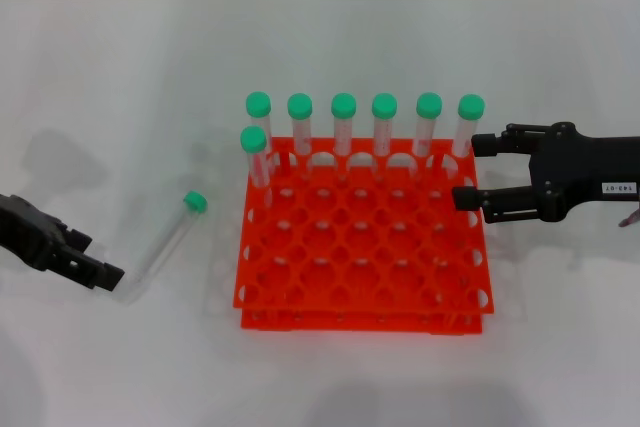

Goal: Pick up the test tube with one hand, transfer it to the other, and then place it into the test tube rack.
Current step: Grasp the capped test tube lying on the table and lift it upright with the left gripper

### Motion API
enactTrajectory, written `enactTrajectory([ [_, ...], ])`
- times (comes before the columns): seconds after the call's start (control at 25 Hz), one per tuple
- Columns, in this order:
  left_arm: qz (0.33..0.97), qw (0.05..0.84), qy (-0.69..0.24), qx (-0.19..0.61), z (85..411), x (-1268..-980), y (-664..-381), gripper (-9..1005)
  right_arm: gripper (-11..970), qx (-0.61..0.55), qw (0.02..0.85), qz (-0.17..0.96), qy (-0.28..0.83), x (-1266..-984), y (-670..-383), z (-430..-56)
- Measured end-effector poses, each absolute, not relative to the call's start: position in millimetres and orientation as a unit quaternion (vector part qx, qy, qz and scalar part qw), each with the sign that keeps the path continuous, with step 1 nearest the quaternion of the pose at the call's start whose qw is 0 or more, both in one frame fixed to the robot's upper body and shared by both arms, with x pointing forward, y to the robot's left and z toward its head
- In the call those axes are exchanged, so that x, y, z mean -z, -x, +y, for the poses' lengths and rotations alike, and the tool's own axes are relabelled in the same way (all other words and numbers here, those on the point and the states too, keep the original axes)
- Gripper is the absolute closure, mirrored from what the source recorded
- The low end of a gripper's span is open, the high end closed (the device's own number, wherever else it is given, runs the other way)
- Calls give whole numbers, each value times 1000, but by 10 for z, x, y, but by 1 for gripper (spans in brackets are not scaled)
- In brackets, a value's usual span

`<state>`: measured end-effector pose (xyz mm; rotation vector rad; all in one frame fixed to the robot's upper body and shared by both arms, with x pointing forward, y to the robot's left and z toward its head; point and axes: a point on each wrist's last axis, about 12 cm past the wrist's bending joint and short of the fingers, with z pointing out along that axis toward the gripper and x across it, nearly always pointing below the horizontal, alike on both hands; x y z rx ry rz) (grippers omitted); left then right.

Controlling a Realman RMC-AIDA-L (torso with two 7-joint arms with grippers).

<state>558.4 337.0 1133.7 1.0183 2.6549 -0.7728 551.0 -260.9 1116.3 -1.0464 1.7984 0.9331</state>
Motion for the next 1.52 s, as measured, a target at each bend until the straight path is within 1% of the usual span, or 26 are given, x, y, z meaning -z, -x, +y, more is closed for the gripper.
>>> enactTrajectory([
  [0.32,899,81,-355,242,3253,-11249,-5636,135,126,-373,417,714,420,-11174,-5527,-2578],
  [1.16,890,73,-385,235,3019,-11231,-5749,135,127,-372,418,714,421,-11182,-5534,-2579],
  [1.52,889,75,-388,233,2987,-11231,-5773,136,127,-372,418,714,420,-11177,-5534,-2581],
])
